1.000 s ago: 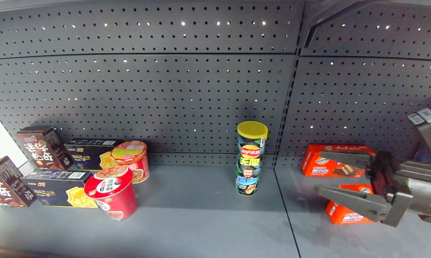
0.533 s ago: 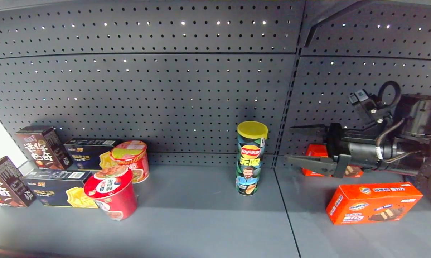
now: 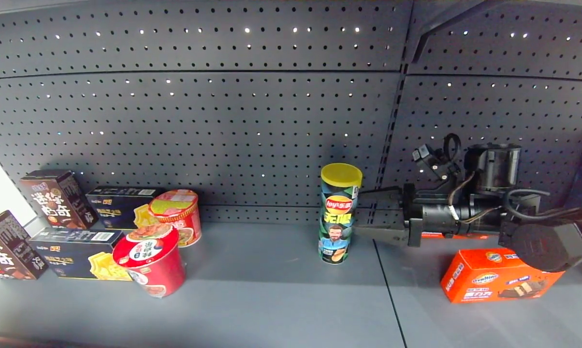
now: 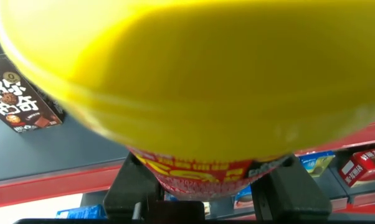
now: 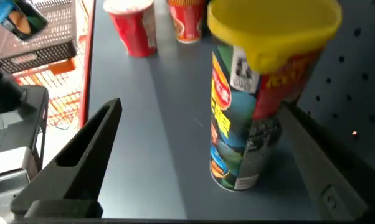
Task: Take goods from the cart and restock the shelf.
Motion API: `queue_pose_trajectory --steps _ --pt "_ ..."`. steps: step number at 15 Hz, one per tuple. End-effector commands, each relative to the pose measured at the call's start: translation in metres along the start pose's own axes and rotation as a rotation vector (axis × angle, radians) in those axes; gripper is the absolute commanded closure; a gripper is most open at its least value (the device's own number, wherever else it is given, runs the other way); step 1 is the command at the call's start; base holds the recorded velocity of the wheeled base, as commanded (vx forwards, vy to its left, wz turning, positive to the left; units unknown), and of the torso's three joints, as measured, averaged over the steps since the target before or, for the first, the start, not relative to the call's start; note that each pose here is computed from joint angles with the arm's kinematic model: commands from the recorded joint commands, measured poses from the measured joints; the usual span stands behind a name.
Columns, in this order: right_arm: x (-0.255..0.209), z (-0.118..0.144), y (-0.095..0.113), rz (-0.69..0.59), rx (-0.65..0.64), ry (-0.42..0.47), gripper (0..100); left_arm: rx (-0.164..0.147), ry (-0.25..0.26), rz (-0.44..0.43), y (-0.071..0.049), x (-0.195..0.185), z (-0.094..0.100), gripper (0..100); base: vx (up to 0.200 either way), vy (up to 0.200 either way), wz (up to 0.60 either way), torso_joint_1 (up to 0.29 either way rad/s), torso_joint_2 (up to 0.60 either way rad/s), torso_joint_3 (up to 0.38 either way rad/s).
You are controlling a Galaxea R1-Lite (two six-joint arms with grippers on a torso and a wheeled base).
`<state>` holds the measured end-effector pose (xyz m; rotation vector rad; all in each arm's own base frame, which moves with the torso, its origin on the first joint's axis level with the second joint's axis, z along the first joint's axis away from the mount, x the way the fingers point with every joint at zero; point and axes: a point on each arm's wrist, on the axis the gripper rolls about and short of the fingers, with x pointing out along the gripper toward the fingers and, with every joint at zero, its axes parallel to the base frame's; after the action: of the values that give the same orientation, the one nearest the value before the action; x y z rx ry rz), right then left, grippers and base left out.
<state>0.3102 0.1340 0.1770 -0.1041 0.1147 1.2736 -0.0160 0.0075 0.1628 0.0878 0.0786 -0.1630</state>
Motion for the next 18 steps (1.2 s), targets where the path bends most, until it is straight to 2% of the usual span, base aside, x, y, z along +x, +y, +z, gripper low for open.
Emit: queue_pose_trajectory --steps 1,8,13,18 --pt "0.007 -0.013 -0.01 -0.002 0.015 0.02 0 0.001 0.004 -0.006 0.0 0.001 -0.001 100 0.0 0.0 0.0 0.0 0.0 0.0" --pt "0.03 -0.039 -0.033 0.005 0.041 0.055 0 0.001 0.003 -0.003 0.0 0.0 0.0 100 0.0 0.0 0.0 0.0 0.0 0.0" --pt "0.043 -0.057 -0.041 0.018 0.069 0.079 0 0.002 0.01 -0.005 0.0 0.001 -0.002 100 0.0 0.0 0.0 0.0 0.0 0.0" --pt "0.051 -0.061 -0.046 0.025 0.07 0.081 0 0.003 0.021 -0.005 -0.001 0.002 -0.005 100 0.0 0.0 0.0 0.0 0.0 0.0"
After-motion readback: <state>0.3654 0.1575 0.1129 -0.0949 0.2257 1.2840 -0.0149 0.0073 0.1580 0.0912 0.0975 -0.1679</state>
